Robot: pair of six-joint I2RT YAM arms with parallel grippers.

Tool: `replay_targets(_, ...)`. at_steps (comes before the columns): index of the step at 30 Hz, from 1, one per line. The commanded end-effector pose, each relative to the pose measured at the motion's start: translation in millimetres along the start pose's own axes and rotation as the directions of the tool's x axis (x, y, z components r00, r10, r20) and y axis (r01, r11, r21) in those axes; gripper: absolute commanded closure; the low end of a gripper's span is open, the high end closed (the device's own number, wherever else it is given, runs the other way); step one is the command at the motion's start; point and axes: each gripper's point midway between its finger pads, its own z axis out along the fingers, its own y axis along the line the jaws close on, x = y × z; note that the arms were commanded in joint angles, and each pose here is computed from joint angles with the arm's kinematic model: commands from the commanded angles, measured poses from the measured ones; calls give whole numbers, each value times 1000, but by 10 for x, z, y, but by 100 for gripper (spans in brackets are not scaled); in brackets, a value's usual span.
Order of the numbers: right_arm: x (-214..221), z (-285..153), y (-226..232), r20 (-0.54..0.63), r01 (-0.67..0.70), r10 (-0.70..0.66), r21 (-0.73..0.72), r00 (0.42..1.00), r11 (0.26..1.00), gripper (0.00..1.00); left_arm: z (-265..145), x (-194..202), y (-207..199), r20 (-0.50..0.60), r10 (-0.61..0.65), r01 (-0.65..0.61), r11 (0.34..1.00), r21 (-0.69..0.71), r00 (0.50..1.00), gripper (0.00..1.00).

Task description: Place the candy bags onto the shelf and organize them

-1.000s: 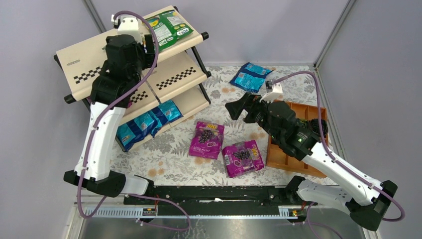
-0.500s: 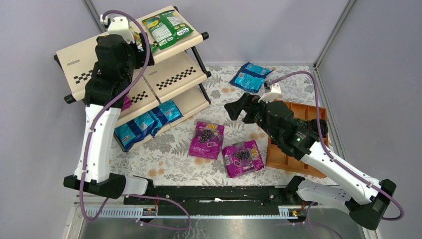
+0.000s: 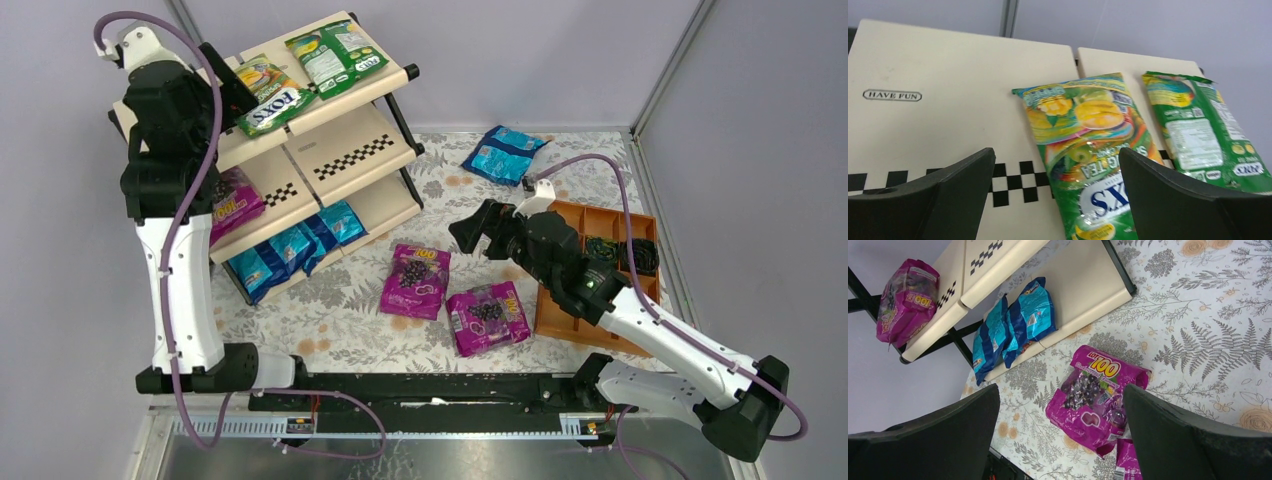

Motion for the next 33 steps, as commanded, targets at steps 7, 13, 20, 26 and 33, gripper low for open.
replay_targets(7, -58, -32, 75, 25, -16, 17, -37, 1000, 999, 0, 276, 141, 123, -36, -131, 132, 991, 31, 991, 14)
replay_targets(13, -38, -7, 58, 20, -14, 15, -29, 1000, 999, 0, 416, 200, 28, -54, -158, 163, 981, 101, 986, 21)
replay_targets(20, -4, 17, 38, 12, -18, 18, -21, 1000, 1000, 0, 522, 210, -98, -58, -166, 174, 970, 170, 984, 29)
replay_targets(26, 16, 30, 11, 10, -20, 20, -12, 1000, 1000, 0, 565, 210, -223, -61, -182, 191, 952, 240, 981, 36)
replay_targets(33, 23, 26, 1, 8, -24, 24, -8, 1000, 1000, 0, 635, 202, -233, -45, -166, 172, 953, 250, 985, 39)
